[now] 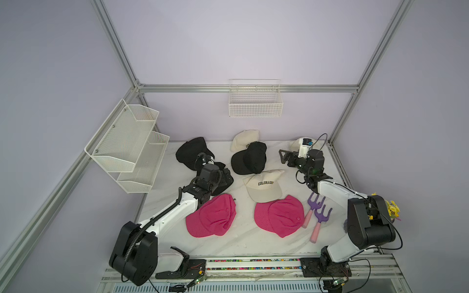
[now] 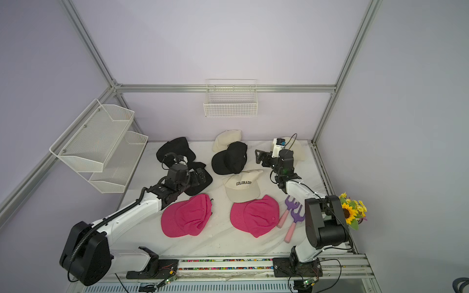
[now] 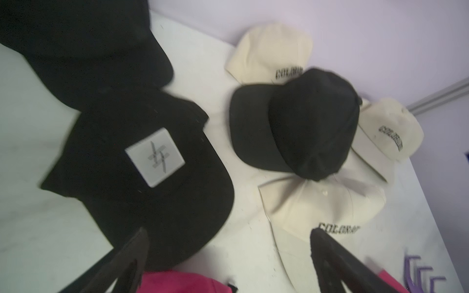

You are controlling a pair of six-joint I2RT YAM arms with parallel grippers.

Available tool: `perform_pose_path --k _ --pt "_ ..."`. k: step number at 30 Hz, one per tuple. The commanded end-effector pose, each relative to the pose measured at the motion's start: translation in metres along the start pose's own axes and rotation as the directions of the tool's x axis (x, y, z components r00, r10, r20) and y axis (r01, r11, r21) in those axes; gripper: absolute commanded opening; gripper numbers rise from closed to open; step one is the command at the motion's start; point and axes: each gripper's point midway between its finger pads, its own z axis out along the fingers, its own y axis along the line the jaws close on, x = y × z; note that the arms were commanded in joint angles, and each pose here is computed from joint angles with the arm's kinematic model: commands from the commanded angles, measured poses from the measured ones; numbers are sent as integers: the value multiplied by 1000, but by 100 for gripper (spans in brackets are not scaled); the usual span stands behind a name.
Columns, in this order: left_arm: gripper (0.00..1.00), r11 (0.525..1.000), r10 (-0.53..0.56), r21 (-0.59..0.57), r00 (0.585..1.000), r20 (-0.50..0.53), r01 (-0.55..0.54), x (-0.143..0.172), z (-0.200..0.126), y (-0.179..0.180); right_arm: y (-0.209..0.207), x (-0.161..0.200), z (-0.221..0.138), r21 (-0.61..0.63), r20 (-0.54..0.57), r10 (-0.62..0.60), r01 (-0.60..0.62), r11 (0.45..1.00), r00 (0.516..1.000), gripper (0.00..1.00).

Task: Stack the baseball caps by color
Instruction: Move the baseball cap to the center of the board.

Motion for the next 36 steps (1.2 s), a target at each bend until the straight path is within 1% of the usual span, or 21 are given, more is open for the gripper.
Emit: perform_pose_path --k 1,2,4,6,8,10,12,13,15,16,18,21,23,25,28,30,31,33,34,36 --pt "100 988 -21 146 988 -153 44 24 -6 -47 1 37 16 65 -160 -76 87 994 984 97" --pt "100 987 -7 153 979 -204 39 38 2 -54 8 44 21 55 -186 -97 109 993 978 97" --pt "100 979 13 200 962 -271 43 55 2 -70 24 49 30 27 -210 -139 148 989 968 97" --pt "100 965 31 252 932 -362 65 78 4 -84 47 59 40 -22 -248 -189 190 982 950 97" --pt "100 962 37 257 895 -445 88 103 6 -85 65 66 49 -56 -266 -215 207 977 940 97" --pt "100 977 18 192 858 -513 94 128 12 -66 81 72 55 -91 -273 -222 205 975 936 97" --pt "100 993 0 96 827 -562 65 149 16 -38 97 79 58 -124 -281 -215 186 975 935 97" --pt "100 997 -7 60 819 -573 50 155 17 -26 103 83 59 -133 -287 -209 177 975 935 97" --pt "100 999 -31 -5 813 -582 35 161 17 -5 109 93 60 -115 -308 -180 151 982 934 97" --pt "100 999 -35 -18 817 -576 30 160 16 2 110 98 60 -94 -321 -160 137 986 933 97" --pt "100 998 -52 -66 841 -539 20 152 14 21 113 112 58 -58 -348 -131 118 991 928 97" --pt "100 993 -58 -115 865 -499 0 141 14 47 112 128 50 9 -370 -101 113 994 924 97" --pt "100 989 -62 -145 876 -478 -9 133 14 63 114 137 45 13 -385 -94 108 994 918 97" --pt "100 987 -68 -159 886 -458 -7 123 14 75 117 137 42 19 -375 -75 89 996 924 97" --pt "100 990 -78 -139 918 -390 25 95 10 75 126 124 35 1 -317 -24 25 1000 948 97" --pt "100 988 -135 -118 931 -340 100 79 9 71 137 110 28 -45 -262 18 -31 998 965 97" --pt "100 986 -162 -75 940 -301 146 65 3 62 143 106 25 -77 -245 29 -49 996 969 97" --pt "100 968 -232 31 934 -272 249 50 4 40 156 99 20 -151 -221 52 -87 985 974 97" --pt "100 953 -258 87 928 -268 289 44 4 27 157 98 19 -154 -221 68 -104 983 973 97" --pt "100 892 -350 186 889 -294 412 41 8 4 157 95 17 -148 -214 120 -153 977 970 97"
